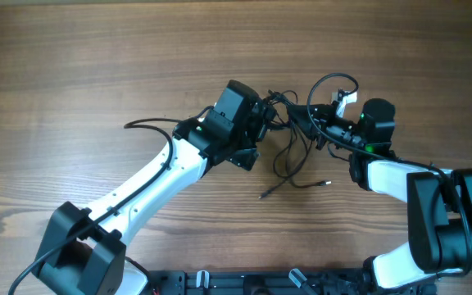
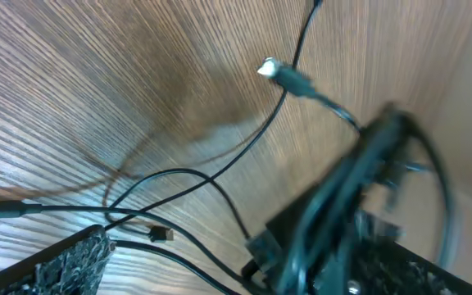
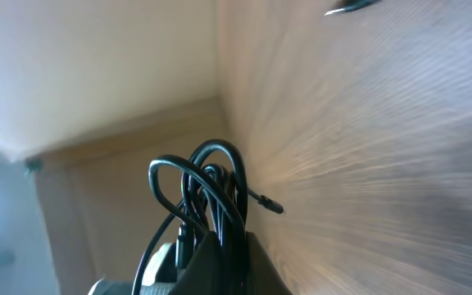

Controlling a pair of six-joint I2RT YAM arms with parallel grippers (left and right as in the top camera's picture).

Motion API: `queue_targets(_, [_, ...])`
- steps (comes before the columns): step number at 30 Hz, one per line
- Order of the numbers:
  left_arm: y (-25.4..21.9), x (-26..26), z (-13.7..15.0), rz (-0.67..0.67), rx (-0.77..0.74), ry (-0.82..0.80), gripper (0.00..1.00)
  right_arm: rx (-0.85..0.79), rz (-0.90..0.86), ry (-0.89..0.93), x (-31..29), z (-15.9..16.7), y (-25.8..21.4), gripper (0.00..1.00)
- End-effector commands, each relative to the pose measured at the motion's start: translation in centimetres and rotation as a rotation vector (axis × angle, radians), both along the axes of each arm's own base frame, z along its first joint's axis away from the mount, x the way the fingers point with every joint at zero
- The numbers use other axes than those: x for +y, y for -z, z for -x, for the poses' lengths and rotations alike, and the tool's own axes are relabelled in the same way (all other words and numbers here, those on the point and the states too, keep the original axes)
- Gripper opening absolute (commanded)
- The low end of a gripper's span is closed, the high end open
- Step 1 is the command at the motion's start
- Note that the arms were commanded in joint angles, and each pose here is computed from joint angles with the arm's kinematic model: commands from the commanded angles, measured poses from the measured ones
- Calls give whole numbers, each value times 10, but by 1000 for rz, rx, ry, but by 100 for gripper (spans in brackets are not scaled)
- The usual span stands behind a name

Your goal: Untangle cables

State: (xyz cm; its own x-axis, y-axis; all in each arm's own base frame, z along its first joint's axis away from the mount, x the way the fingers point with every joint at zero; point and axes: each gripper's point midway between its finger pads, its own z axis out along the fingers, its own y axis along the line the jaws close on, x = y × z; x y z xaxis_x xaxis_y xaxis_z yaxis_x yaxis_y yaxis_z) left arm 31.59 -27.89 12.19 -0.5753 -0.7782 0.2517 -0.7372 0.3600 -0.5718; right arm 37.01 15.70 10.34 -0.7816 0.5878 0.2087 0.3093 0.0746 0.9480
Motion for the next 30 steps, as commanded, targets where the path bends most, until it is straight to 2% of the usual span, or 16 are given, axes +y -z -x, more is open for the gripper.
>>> queue_targets(1, [4, 17, -10, -34, 20, -95, 98, 77, 58, 80, -11, -5, 23, 4])
queue_targets(4, [2, 28, -12, -40, 29, -119, 97, 63, 81, 86, -13, -6, 25, 4])
queue_targets(8, [-10, 10, -18, 14, -31, -90, 96, 63, 90, 101, -15, -8, 26, 4])
queue_targets(11, [-25, -15, -19, 73, -104, -47, 87, 63, 91, 96, -13, -7, 26, 4])
queue_targets(12, [-27, -21, -18, 85, -113, -39, 82, 63, 90, 92, -11, -7, 26, 4])
queue_targets(13, [-27, -24, -15, 90, -108, -41, 73, 63, 90, 88, -10, -6, 26, 4])
queue_targets(18, [-19, -32, -7, 71, -91, -40, 72, 64, 89, 85, -9, -6, 26, 4])
queue_targets(24, [9, -35, -9, 1, -78, -52, 52, 66, 80, 69, -7, -3, 25, 4])
queue_targets(30, [15, -33, -15, -23, -96, -75, 52, 66, 70, 48, -4, -1, 24, 4])
